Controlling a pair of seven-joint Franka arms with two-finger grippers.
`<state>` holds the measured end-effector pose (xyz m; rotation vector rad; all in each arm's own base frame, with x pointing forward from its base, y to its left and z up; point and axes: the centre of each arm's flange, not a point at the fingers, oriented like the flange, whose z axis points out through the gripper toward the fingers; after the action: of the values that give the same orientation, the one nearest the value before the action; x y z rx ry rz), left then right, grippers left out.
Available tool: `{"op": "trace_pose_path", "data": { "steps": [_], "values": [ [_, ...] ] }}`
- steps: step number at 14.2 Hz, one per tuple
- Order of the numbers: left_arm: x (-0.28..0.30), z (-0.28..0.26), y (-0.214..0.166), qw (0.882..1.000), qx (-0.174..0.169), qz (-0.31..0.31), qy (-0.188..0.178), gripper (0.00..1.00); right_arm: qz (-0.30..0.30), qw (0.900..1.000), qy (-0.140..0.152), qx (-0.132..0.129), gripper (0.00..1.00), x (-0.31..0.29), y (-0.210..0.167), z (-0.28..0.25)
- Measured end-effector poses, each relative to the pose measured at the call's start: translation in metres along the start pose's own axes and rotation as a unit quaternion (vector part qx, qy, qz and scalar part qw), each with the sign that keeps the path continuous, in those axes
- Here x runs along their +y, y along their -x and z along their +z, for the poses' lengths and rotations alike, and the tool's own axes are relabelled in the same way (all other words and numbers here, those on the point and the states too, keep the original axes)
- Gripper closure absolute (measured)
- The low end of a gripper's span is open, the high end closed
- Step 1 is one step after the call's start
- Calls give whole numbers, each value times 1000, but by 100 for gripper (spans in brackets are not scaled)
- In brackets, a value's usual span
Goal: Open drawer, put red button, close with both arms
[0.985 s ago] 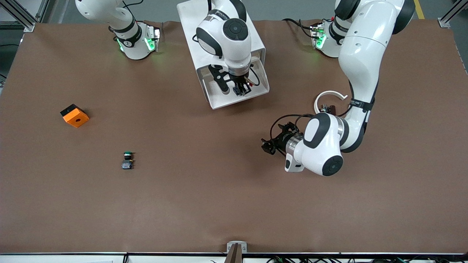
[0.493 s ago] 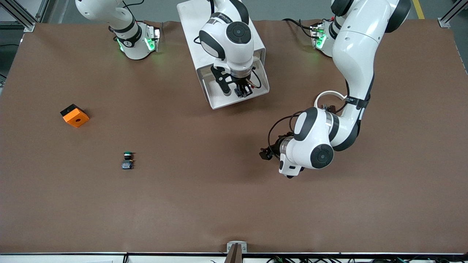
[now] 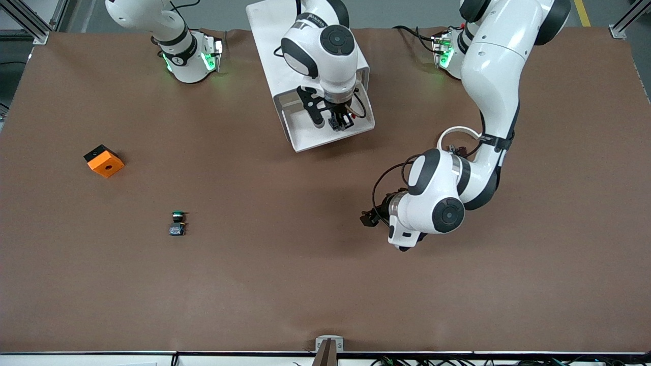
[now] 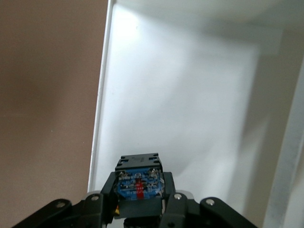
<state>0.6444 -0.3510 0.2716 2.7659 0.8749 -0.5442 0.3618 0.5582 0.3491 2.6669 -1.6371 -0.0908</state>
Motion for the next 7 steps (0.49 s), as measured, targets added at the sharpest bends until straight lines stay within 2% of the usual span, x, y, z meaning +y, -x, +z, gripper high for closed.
{"op": "trace_pose_path", "data": {
  "steps": [3, 5, 6, 7],
  "values": [
    [9, -19, 3, 999, 30, 6, 14, 0, -5, 1000, 5, 3, 26, 4, 5, 0],
    [10, -22, 5, 999, 35, 8, 14, 0, -11, 1000, 5, 4, 5, 2, 5, -4],
    [12, -21, 8, 999, 36, 10, 13, 0, -27, 1000, 10, 8, 0, 0, 3, -11],
    [14, -19, 12, 999, 40, 15, 9, 0, -53, 998, 17, 11, 0, -4, 0, -22]
  ]
}}
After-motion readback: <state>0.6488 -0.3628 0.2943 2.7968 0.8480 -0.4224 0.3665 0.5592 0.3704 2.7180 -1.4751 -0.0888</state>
